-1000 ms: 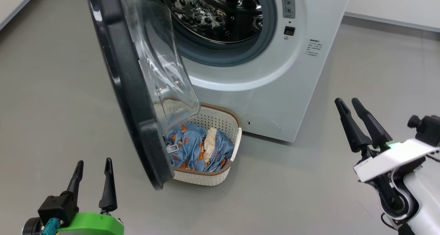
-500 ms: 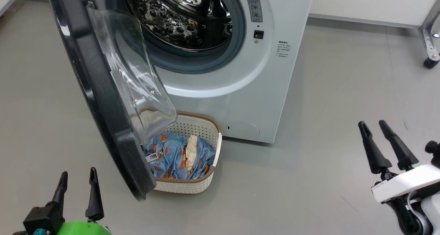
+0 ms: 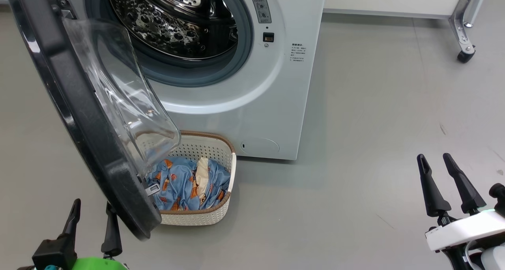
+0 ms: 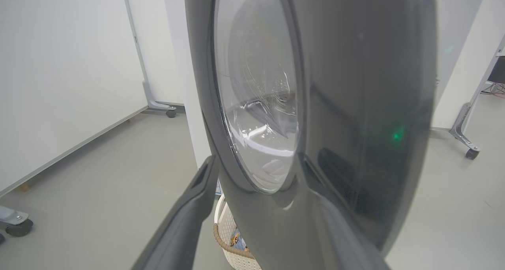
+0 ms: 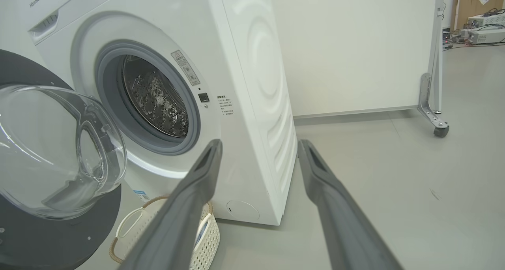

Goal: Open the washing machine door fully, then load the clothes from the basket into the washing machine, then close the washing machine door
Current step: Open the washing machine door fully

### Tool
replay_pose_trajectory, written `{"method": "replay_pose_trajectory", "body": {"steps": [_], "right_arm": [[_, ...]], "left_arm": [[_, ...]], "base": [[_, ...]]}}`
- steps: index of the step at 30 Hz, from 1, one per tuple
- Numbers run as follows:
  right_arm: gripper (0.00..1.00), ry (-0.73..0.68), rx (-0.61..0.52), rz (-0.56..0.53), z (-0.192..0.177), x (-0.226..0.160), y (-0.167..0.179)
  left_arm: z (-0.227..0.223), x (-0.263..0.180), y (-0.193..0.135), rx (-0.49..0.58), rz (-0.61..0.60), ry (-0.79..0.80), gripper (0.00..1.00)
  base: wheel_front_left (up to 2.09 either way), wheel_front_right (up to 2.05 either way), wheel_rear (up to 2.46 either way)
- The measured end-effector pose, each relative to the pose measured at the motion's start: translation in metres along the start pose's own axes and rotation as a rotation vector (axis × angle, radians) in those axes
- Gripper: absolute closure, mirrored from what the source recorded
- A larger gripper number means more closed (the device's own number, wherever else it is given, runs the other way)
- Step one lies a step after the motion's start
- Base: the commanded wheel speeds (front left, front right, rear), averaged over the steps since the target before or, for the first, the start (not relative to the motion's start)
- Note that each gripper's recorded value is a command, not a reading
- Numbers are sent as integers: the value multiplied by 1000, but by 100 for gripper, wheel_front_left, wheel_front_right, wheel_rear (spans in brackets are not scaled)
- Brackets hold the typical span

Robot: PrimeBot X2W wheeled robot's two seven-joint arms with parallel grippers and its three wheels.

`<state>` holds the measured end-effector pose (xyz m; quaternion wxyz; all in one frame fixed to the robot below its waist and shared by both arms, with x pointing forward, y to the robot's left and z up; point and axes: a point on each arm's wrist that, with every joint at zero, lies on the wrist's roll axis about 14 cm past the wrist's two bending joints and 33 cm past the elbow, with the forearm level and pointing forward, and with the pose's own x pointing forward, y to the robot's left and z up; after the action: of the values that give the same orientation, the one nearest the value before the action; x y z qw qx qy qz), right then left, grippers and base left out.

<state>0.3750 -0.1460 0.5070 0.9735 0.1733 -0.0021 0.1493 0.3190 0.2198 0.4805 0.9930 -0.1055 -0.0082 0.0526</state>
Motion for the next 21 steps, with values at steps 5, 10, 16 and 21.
{"method": "replay_pose_trajectory", "body": {"steps": [5, 10, 16, 21], "right_arm": [[0, 13, -38, -37, -6, -11, -9], [0, 4, -43, -54, -8, -17, -7], [0, 4, -38, -78, -12, -25, -8], [0, -13, -37, -92, -8, -26, -8]], "left_arm": [[-3, 2, -6, -1, -18, 9, 0], [-3, 2, -7, 1, -23, 9, 0], [-3, 3, -8, 3, -27, 9, 0], [-5, 2, -7, 4, -27, 16, 100]], "base": [[0, 0, 0], [0, 0, 0], [0, 0, 0], [0, 0, 0]]}}
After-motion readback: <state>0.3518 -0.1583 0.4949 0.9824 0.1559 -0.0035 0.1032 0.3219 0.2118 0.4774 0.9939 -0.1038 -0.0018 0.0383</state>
